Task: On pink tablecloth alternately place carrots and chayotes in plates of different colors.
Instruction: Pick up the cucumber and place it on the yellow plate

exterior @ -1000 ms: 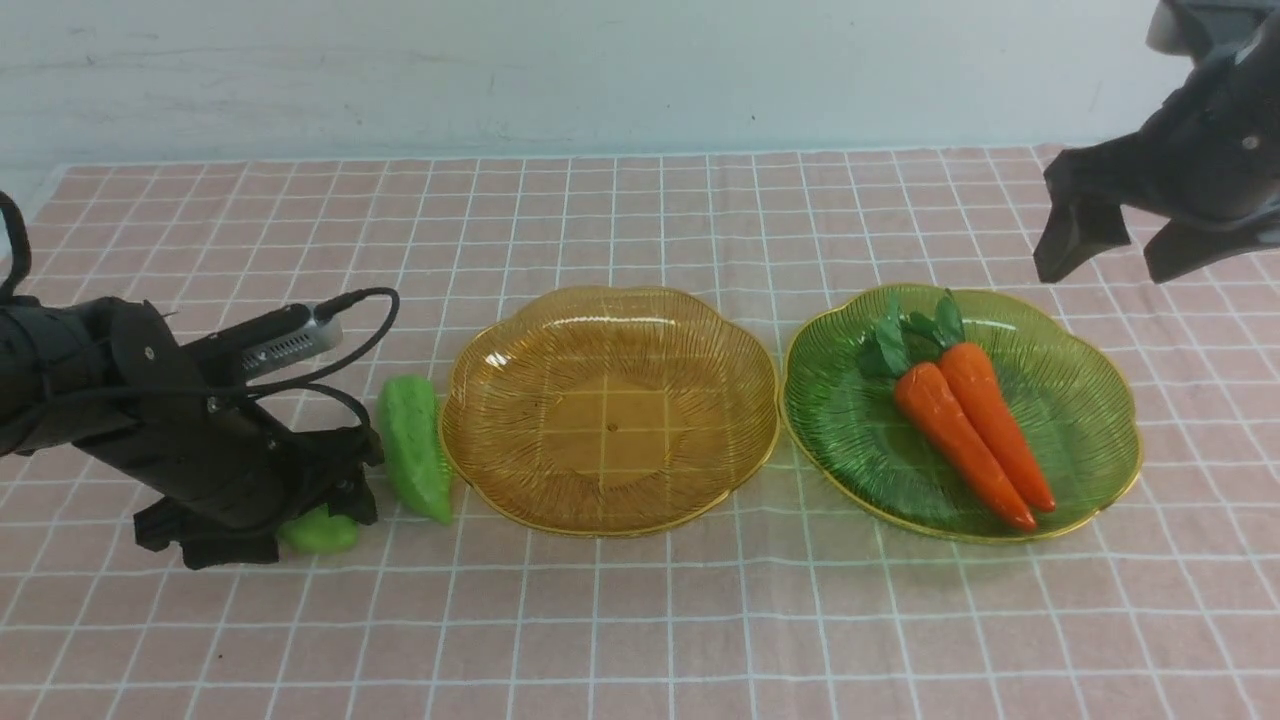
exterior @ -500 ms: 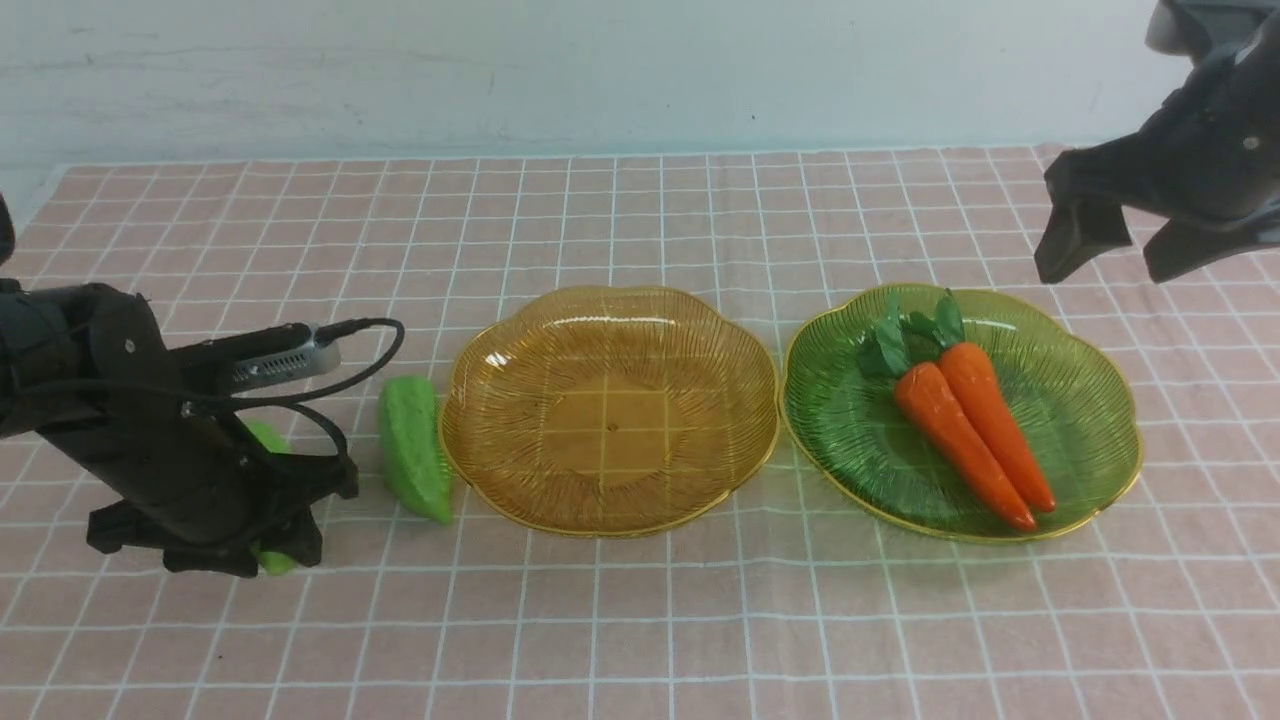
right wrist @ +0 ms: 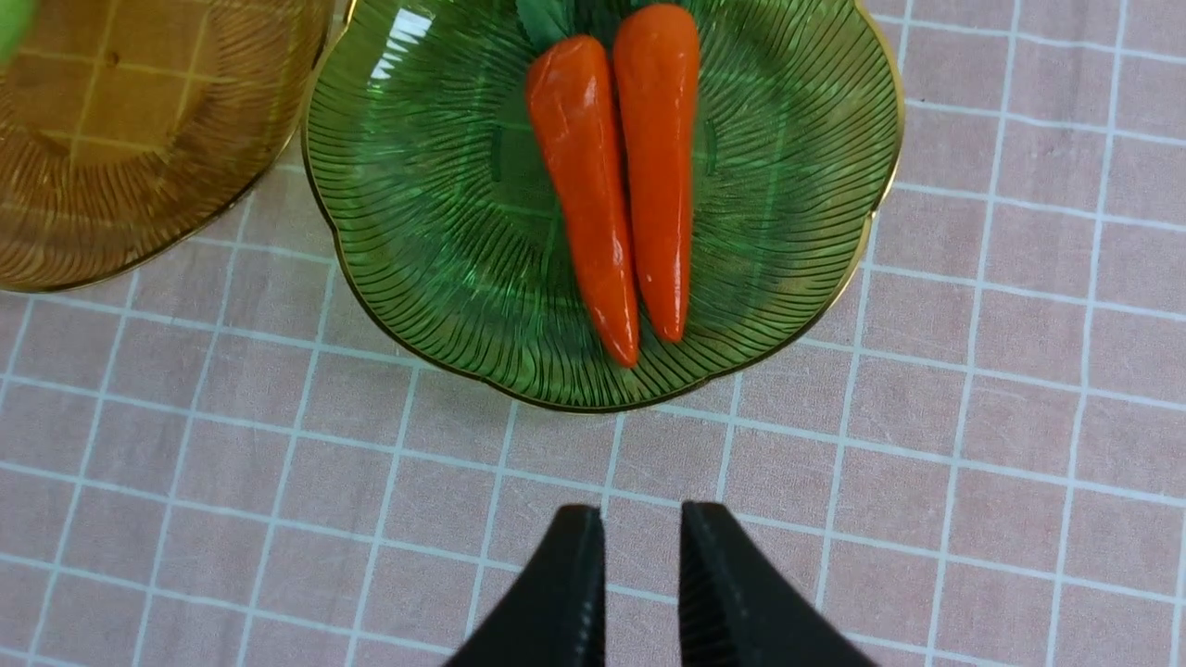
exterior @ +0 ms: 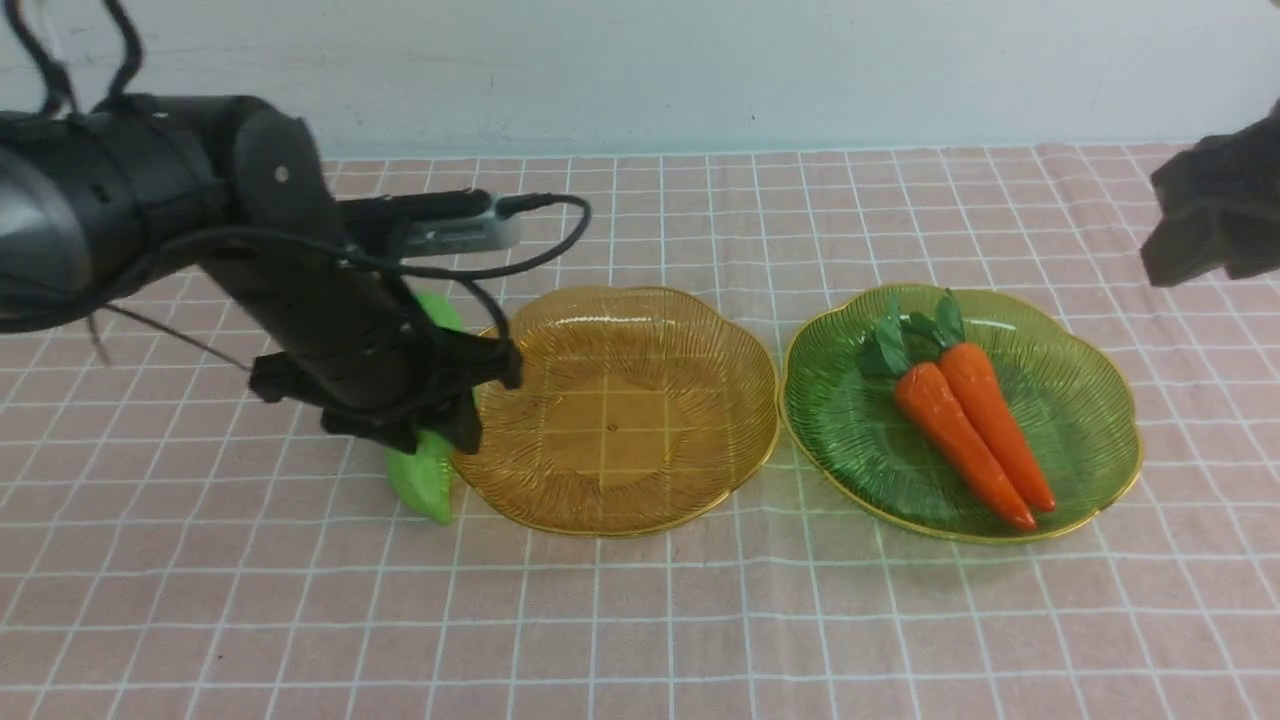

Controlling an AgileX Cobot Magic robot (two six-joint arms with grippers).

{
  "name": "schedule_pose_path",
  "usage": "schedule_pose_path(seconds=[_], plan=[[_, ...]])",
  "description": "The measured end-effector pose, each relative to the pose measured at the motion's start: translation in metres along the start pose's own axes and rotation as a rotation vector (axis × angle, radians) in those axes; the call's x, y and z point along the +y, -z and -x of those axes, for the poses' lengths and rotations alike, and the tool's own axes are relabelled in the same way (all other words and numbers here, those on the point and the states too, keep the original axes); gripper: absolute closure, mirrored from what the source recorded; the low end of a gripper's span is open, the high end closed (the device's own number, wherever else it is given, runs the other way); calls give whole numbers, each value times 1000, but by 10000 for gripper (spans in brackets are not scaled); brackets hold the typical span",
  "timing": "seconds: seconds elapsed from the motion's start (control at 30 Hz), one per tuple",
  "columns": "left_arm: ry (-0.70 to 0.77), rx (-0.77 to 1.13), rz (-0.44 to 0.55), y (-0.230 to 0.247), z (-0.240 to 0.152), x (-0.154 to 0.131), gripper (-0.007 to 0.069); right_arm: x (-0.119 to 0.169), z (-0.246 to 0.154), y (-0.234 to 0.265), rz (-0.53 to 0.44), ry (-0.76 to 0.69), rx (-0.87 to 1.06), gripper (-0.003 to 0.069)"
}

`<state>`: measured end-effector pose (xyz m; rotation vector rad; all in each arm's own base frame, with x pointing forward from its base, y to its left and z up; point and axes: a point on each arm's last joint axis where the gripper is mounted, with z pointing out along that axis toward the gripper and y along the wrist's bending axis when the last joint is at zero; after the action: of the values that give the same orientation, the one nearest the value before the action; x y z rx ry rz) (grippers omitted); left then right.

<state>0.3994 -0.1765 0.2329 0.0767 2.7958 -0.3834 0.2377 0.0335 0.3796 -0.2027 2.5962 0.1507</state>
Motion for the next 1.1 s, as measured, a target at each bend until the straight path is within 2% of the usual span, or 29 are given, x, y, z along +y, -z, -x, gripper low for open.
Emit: schedule_pose_path(seconds=[0.03,0.13,0.23,0.33,0.43,0.6,0.7,0.87,1.1], plan=[[-9,-17,4,6,5,-1,79,0,0,0,0,0,1,549],[-31,-32,52,22,17,6,16,0,0,0,0,0,1,550],[-21,-28,159,37,26,27,9,0,0,0,0,0,1,550],[53,4,285,41,30,62,27,0,0,0,1,0,1,550],[138,33,324,27,34,90,54,0,0,0,1,0,1,550],[260,79,263,-5,36,116,63,1,0,0,14,-7,0,550],[325,84,206,-18,38,122,63,3,0,0,31,-15,-1,550],[366,117,164,-36,36,123,77,3,0,0,36,-18,-1,550],[348,141,174,-39,35,125,279,4,0,0,39,-19,-2,550]])
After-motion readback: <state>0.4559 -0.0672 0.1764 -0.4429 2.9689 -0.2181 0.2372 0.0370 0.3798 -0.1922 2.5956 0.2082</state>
